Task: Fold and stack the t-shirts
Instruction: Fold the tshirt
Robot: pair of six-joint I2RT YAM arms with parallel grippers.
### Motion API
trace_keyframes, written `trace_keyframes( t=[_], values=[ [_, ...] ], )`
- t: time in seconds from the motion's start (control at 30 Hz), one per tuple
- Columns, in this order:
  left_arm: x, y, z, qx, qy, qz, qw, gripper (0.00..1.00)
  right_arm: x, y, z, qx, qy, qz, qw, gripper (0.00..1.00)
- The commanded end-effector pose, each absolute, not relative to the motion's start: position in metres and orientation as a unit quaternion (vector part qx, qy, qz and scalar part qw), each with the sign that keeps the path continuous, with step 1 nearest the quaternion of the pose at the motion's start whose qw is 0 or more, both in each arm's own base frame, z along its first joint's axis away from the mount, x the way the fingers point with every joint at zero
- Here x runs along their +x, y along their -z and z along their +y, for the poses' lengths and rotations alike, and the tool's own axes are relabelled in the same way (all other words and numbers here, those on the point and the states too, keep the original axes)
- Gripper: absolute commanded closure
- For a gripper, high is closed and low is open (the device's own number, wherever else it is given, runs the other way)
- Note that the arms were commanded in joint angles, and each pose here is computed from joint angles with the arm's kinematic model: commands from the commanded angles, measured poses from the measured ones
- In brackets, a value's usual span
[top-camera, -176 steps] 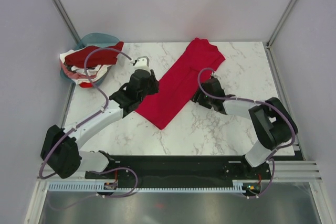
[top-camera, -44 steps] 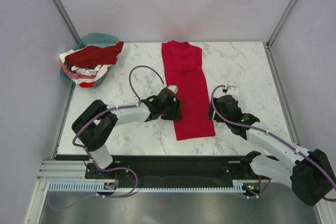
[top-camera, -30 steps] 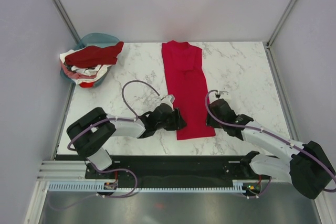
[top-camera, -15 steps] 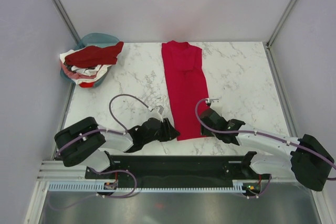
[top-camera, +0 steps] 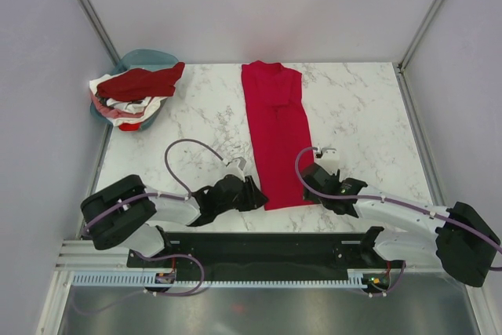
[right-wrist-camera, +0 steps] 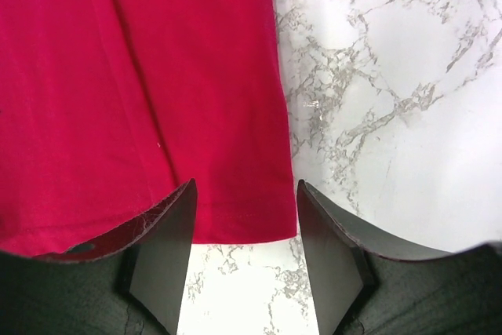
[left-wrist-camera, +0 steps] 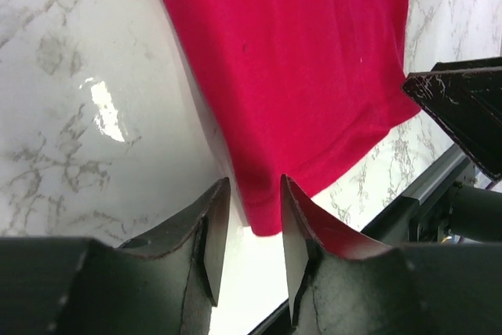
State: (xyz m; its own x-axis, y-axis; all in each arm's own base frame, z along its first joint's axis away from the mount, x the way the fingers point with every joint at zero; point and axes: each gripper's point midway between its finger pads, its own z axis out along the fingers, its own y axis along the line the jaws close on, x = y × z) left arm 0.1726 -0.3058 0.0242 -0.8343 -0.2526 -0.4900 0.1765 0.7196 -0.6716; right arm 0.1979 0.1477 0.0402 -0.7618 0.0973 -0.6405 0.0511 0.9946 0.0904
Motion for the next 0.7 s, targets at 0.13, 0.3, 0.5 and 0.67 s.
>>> trace_keyframes(
  t=[0.13, 0.3, 0.5, 0.67],
  values=[
    [0.158, 0.031, -0.274, 0.010, 0.259, 0.934, 0.244, 0.95, 0.204, -0.054, 0.150, 0.054, -0.040, 0.930, 0.363, 0.39],
    [0.155, 0.031, -0.258, -0.009, 0.258, 0.930, 0.260, 0.98, 0.203, -0.056, 0.151, 0.054, -0.051, 0.928, 0.365, 0.39],
    [0.157, 0.023, -0.233, -0.029, 0.256, 0.924, 0.284, 0.98, 0.195, -0.046, 0.166, 0.025, -0.078, 0.939, 0.334, 0.41],
    [0.154, 0.032, -0.235, -0.002, 0.235, 0.937, 0.259, 0.98, 0.184, -0.048, 0.182, 0.010, -0.132, 0.937, 0.325, 0.44]
  ],
)
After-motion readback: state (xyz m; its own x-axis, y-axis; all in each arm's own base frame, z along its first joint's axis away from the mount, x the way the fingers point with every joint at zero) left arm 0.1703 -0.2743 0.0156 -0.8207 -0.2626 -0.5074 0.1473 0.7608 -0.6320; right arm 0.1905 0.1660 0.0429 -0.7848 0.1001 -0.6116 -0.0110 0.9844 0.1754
